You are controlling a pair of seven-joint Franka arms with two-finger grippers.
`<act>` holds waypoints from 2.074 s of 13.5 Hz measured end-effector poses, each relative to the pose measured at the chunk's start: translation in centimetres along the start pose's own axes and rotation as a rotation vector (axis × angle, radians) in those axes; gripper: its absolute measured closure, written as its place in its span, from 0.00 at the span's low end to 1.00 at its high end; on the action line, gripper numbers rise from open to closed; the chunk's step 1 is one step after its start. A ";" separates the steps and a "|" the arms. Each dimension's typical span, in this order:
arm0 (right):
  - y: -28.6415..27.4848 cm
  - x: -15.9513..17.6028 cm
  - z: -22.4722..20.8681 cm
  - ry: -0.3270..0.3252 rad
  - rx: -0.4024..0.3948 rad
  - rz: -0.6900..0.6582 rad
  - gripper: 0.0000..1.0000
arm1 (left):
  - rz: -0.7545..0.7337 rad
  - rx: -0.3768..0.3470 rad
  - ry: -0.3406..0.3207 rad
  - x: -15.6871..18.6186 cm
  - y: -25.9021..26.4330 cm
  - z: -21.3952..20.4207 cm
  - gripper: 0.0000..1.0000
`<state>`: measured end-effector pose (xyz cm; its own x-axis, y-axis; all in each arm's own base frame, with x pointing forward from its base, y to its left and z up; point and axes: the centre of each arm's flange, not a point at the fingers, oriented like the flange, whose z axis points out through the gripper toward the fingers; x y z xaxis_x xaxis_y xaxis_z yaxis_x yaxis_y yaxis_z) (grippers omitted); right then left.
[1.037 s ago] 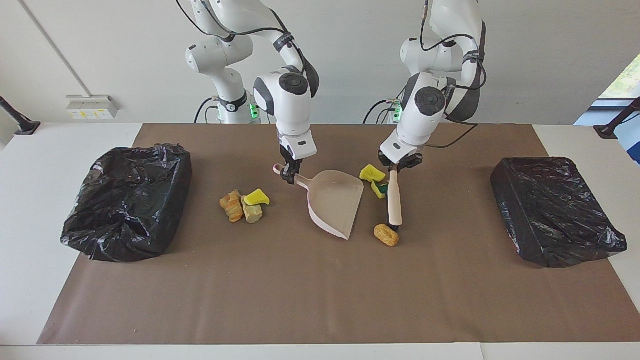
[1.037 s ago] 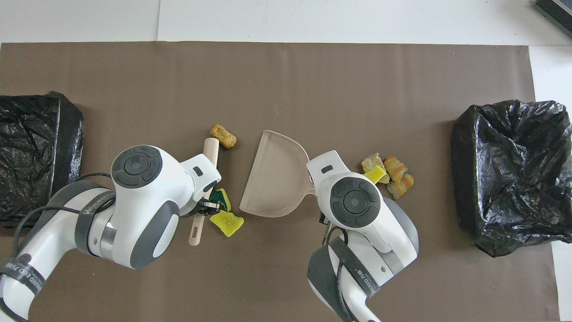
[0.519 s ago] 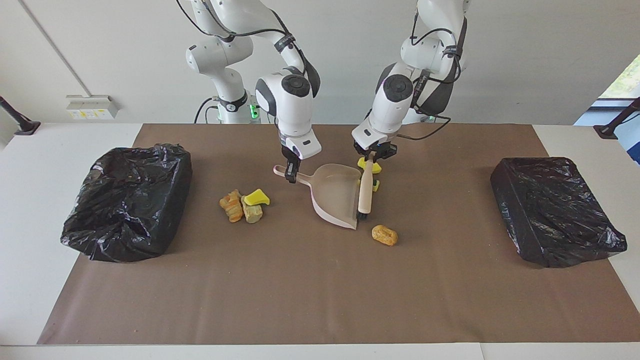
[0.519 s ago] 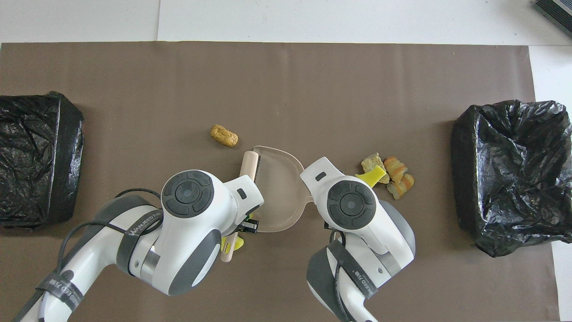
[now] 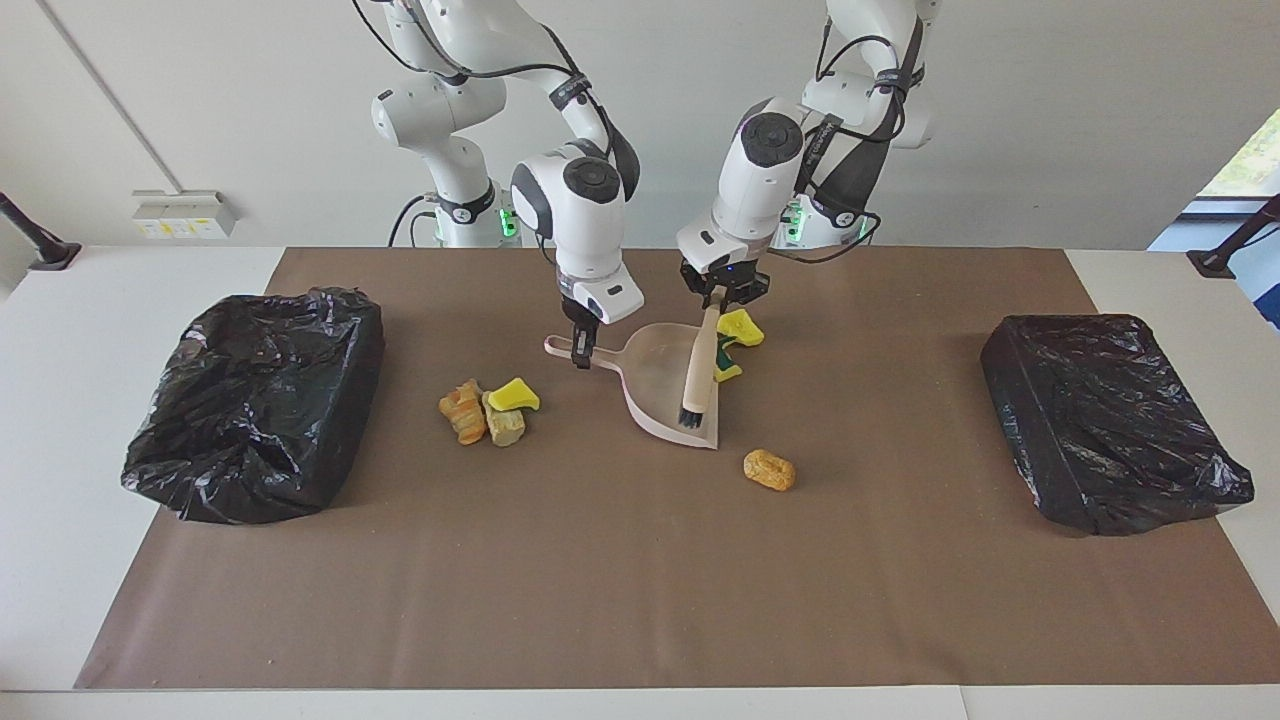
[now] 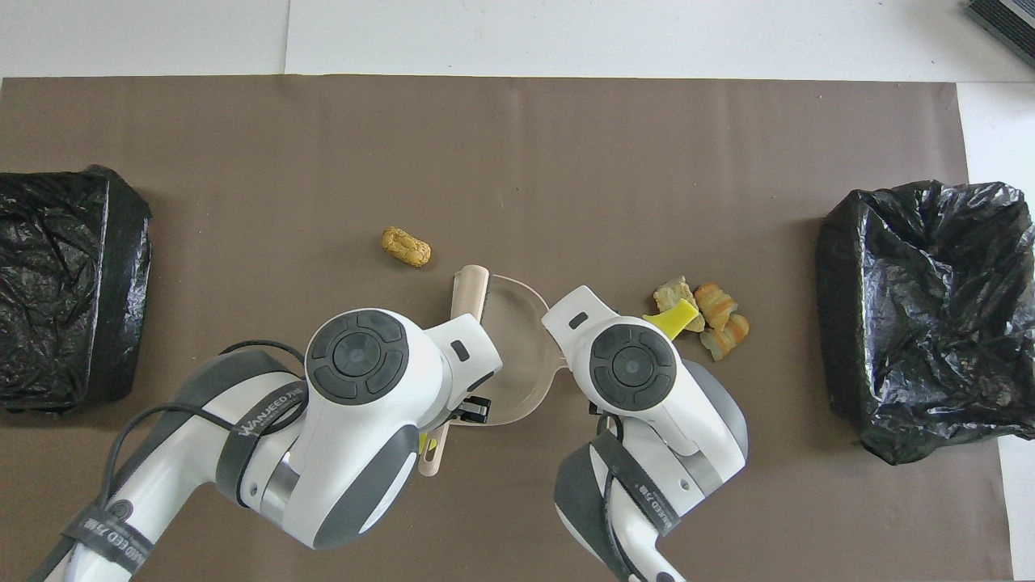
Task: Sweep and dump trash in bin
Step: 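Sweep the sponge and sticky note into the dustpan with the left gripper's brush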
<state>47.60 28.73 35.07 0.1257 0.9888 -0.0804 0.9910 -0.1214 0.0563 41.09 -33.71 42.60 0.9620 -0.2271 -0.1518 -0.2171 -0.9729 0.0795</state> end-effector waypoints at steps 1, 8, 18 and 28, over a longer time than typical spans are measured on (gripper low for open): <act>0.0 0.0 0.1 -0.001 0.001 -0.001 0.67 | -0.059 0.011 -0.024 -0.6 -0.1 -0.2 0.74; 0.0 0.0 0.1 0.000 0.001 -0.004 0.67 | -0.381 0.107 -0.101 -5.3 -2.5 0.3 0.74; 0.1 0.0 1.3 -0.016 0.020 -0.110 0.67 | -0.890 0.141 -0.064 -11.5 3.0 6.5 0.74; 0.9 -0.1 -0.9 -0.066 0.070 -0.086 0.67 | -0.961 -0.029 0.020 -4.8 0.7 7.4 0.74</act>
<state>48.42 28.56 35.99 0.0402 0.9883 -0.1471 0.9988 -0.0440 -0.0228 35.12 -33.64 36.12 0.7297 0.6675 -0.1483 0.6692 -0.7417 -0.0454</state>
